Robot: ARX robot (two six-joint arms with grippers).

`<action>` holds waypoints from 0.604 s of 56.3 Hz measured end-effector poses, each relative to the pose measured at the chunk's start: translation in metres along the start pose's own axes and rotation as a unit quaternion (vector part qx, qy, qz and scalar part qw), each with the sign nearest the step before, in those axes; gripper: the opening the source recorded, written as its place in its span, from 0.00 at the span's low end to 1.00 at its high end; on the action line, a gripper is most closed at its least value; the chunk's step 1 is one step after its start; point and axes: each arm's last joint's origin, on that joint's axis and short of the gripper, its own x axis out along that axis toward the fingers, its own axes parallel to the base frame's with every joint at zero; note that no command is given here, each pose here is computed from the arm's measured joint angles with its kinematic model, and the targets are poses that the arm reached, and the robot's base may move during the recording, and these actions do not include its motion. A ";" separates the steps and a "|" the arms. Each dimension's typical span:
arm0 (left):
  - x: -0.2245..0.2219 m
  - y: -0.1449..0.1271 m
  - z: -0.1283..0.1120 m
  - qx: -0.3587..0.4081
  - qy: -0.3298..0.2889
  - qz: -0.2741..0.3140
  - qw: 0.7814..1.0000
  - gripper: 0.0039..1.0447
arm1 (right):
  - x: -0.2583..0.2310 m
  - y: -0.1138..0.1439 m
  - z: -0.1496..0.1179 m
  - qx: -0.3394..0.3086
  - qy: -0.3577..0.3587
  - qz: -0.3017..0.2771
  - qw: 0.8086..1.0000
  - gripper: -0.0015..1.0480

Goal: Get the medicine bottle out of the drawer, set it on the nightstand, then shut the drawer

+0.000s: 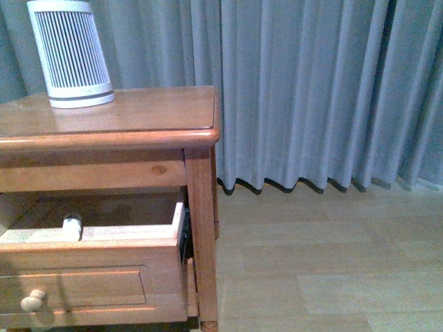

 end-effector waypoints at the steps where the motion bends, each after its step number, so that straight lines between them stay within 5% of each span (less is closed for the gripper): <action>1: -0.006 -0.002 0.004 -0.001 -0.006 -0.005 1.000 0.94 | 0.000 0.000 0.000 0.000 0.000 0.000 1.000 0.93; 5: -0.028 -0.007 0.013 0.005 -0.041 0.014 0.999 0.91 | 0.000 0.000 0.000 0.000 0.000 0.000 1.000 0.93; 8: -0.052 -0.009 0.013 0.009 -0.093 0.072 0.993 0.79 | 0.000 0.000 0.000 0.000 0.000 0.000 1.000 0.93; 14: -0.074 -0.012 -0.001 0.011 -0.135 0.092 0.986 0.61 | 0.000 0.000 0.000 0.000 0.000 0.000 1.000 0.93; 30: -0.072 -0.012 -0.048 0.010 -0.123 0.091 0.988 0.06 | 0.000 0.000 0.000 0.000 0.000 0.000 1.000 0.93; 34: -0.072 -0.012 -0.054 0.009 -0.122 0.091 0.988 0.03 | 0.000 0.000 0.000 0.000 0.000 0.000 1.000 0.93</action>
